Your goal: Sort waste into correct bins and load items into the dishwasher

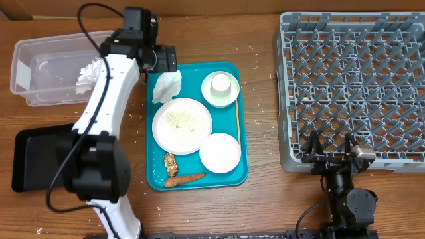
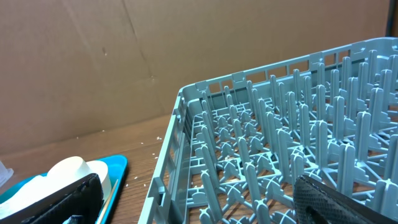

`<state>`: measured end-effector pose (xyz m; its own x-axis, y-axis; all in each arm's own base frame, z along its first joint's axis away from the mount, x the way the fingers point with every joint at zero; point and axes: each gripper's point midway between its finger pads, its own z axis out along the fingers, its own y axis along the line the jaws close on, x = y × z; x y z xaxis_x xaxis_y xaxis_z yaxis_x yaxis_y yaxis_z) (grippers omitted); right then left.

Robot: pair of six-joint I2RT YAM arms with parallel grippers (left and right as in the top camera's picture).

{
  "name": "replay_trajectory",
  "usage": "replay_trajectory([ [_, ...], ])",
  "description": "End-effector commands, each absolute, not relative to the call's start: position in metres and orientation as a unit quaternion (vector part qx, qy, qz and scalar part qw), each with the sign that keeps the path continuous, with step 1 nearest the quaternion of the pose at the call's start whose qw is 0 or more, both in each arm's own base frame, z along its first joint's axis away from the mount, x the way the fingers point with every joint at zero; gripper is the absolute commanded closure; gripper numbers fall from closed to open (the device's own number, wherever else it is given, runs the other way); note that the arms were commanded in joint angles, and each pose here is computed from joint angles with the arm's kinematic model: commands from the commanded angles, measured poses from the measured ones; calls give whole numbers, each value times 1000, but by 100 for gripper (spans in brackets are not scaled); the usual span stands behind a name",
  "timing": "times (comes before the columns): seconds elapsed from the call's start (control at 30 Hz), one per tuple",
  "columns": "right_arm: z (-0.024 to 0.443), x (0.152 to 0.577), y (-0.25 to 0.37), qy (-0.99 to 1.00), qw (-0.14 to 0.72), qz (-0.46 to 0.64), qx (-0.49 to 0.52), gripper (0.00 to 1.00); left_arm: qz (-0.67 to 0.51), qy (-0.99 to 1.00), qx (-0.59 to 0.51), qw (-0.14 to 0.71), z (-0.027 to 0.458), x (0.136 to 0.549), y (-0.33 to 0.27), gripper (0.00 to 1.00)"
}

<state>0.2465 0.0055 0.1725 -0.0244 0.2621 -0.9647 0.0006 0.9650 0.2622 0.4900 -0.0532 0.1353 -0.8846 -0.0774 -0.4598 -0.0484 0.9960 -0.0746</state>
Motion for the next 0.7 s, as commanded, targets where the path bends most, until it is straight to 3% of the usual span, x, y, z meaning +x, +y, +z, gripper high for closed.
replay_trajectory([
  [0.0, 171, 246, 8, 708, 694, 96, 86, 0, -16, 983, -24, 182, 84, 485, -55, 7],
  [0.3, 171, 246, 8, 708, 694, 96, 86, 0, -17, 992, -19, 125, 31, 478, -60, 16],
  [0.67, 171, 246, 8, 708, 694, 96, 86, 0, -40, 995, -9, 95, 16, 468, -75, 23],
])
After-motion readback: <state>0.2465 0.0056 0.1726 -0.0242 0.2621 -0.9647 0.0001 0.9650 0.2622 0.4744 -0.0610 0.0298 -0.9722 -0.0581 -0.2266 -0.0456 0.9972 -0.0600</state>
